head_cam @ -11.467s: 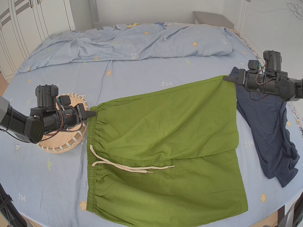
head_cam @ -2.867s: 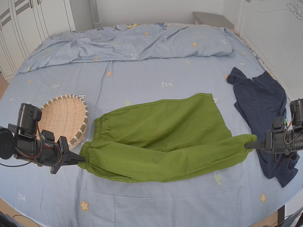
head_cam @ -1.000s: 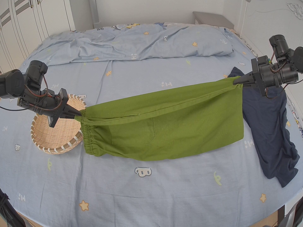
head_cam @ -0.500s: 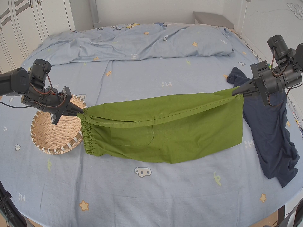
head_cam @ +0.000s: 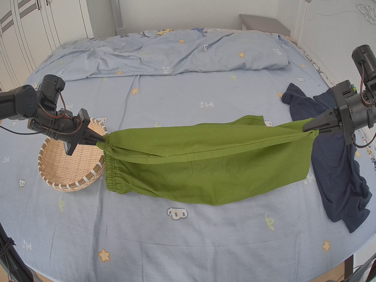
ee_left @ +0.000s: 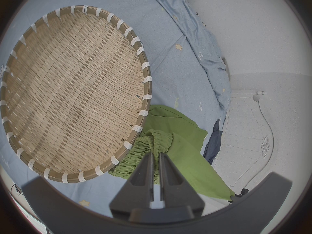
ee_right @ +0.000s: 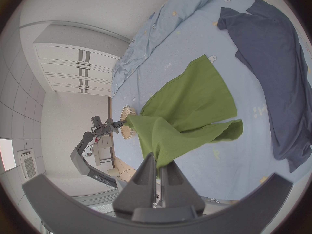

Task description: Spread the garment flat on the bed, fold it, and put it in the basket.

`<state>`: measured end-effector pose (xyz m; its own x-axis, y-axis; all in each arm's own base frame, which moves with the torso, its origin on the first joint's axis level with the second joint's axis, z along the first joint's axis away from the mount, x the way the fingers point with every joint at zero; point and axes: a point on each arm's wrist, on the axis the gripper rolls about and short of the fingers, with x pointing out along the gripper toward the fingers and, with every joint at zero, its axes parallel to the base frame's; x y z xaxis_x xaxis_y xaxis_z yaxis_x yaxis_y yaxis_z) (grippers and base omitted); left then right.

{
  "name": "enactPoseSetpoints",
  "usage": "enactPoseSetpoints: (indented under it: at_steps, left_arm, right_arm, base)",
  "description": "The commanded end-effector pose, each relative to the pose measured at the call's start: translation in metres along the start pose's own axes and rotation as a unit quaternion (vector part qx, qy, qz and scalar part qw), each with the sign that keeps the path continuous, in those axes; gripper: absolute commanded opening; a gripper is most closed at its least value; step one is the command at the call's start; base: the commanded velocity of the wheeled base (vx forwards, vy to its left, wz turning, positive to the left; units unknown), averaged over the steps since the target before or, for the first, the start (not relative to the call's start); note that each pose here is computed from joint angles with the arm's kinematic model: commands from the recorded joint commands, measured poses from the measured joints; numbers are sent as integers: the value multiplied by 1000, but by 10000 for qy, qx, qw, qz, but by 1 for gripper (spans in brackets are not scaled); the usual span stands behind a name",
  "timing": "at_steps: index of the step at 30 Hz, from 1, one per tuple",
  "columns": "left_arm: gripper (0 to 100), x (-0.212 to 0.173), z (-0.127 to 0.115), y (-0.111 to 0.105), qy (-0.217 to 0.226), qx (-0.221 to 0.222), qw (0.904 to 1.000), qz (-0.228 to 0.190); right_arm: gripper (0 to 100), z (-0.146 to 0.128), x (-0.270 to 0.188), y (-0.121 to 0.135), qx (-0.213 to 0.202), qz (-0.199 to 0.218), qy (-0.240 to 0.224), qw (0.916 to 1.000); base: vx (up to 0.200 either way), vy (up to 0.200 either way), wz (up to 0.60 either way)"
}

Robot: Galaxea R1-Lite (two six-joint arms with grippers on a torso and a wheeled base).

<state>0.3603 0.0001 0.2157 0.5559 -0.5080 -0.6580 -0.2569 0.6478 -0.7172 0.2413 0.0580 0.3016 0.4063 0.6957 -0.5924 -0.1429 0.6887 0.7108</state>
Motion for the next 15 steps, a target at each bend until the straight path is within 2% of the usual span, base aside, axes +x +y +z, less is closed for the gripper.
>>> enactPoseSetpoints:
  at_steps: [1,7,15]
  left_arm:
    - [0,-2,0,-1,-22,11,10000,-14]
    - [0,-3,0,-1,-42,18,10000,-24]
    - [0,-4,1,-1,-58,19,10000,-25]
  right_arm:
    - [0,-16,-15,13,-154,134,-114,9997]
    - [0,-7,-13,12,-192,123,-251,9994]
    - [0,22,18,-10,-20,17,-249,9997]
  base:
    - [0,0,0]
    - [0,0,0]
    - [0,0,0]
